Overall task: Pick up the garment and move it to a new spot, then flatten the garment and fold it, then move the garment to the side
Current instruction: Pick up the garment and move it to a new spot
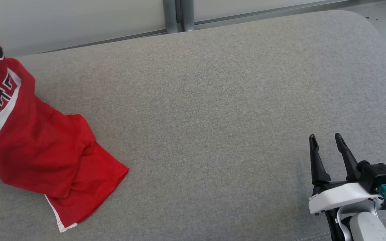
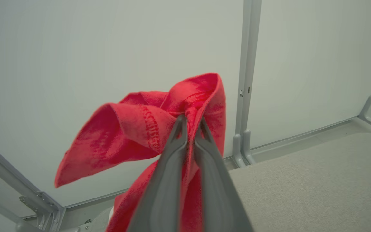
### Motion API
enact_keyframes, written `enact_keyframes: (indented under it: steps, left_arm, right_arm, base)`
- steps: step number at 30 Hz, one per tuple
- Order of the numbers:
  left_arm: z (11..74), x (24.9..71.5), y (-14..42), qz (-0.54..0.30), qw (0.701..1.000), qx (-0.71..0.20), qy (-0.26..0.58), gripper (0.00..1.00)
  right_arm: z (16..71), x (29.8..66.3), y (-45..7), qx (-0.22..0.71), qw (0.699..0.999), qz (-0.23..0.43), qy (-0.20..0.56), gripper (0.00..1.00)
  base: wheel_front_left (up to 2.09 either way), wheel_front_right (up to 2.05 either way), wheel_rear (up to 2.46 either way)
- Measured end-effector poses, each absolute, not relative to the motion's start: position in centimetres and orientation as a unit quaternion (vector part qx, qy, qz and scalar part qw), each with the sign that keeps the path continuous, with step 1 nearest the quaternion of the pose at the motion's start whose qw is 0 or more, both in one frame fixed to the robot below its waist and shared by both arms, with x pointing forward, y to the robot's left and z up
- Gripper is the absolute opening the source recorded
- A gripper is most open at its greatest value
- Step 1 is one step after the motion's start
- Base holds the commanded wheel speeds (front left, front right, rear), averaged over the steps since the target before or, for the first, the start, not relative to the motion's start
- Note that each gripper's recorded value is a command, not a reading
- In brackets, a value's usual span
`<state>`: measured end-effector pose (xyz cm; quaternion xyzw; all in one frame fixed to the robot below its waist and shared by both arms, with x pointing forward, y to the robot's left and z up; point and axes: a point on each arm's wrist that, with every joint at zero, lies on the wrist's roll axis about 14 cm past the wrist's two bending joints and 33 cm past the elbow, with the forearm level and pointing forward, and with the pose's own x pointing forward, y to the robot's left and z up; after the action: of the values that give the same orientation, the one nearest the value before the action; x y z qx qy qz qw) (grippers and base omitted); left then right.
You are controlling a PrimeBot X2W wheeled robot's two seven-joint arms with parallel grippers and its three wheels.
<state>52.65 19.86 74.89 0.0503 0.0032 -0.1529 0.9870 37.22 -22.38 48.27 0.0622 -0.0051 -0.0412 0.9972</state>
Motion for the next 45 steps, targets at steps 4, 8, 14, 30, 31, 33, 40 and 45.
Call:
enact_keyframes:
  steps: [4,8,14,30,31,33,40,45]
  left_arm:
    - [75.6,51.8,15.0,-0.232,0.973,-0.021,0.002,0.0]
    - [75.6,50.9,11.4,-0.285,0.957,-0.052,0.005,0.0]
    - [73.4,50.1,7.6,-0.327,0.943,-0.055,0.033,0.0]
    - [74.0,52.0,13.6,-0.235,0.971,-0.028,0.018,0.0]
    - [74.4,52.2,14.8,-0.219,0.975,-0.029,0.013,0.0]
    - [75.1,52.4,17.1,-0.189,0.982,-0.028,0.006,0.0]
    - [76.9,52.3,26.4,-0.062,0.998,-0.017,-0.008,0.0]
    - [76.3,51.7,31.5,0.01,1.0,0.019,-0.001,0.0]
  right_arm:
    - [48.3,37.0,-22.9,0.062,0.997,-0.049,-0.006,1.0]
    - [48.3,36.8,-23.2,0.066,0.996,-0.055,-0.006,1.0]
    - [48.7,36.9,-23.7,0.072,0.995,-0.063,-0.014,1.0]
    - [49.0,36.1,-24.7,0.064,0.995,-0.078,-0.016,1.0]
    - [49.0,36.2,-24.7,0.063,0.995,-0.077,-0.017,1.0]
    - [49.1,36.3,-24.5,0.061,0.995,-0.073,-0.018,1.0]
    - [49.4,37.0,-23.3,0.053,0.997,-0.052,-0.022,1.0]
    - [49.3,37.3,-22.5,0.049,0.998,-0.039,-0.02,1.0]
  base:
    - [0.0,0.0,0.0]
    - [0.0,0.0,0.0]
    - [0.0,0.0,0.0]
    - [0.0,0.0,0.0]
    - [0.0,0.0,0.0]
    - [0.0,0.0,0.0]
    - [0.0,0.0,0.0]
    - [0.0,0.0,0.0]
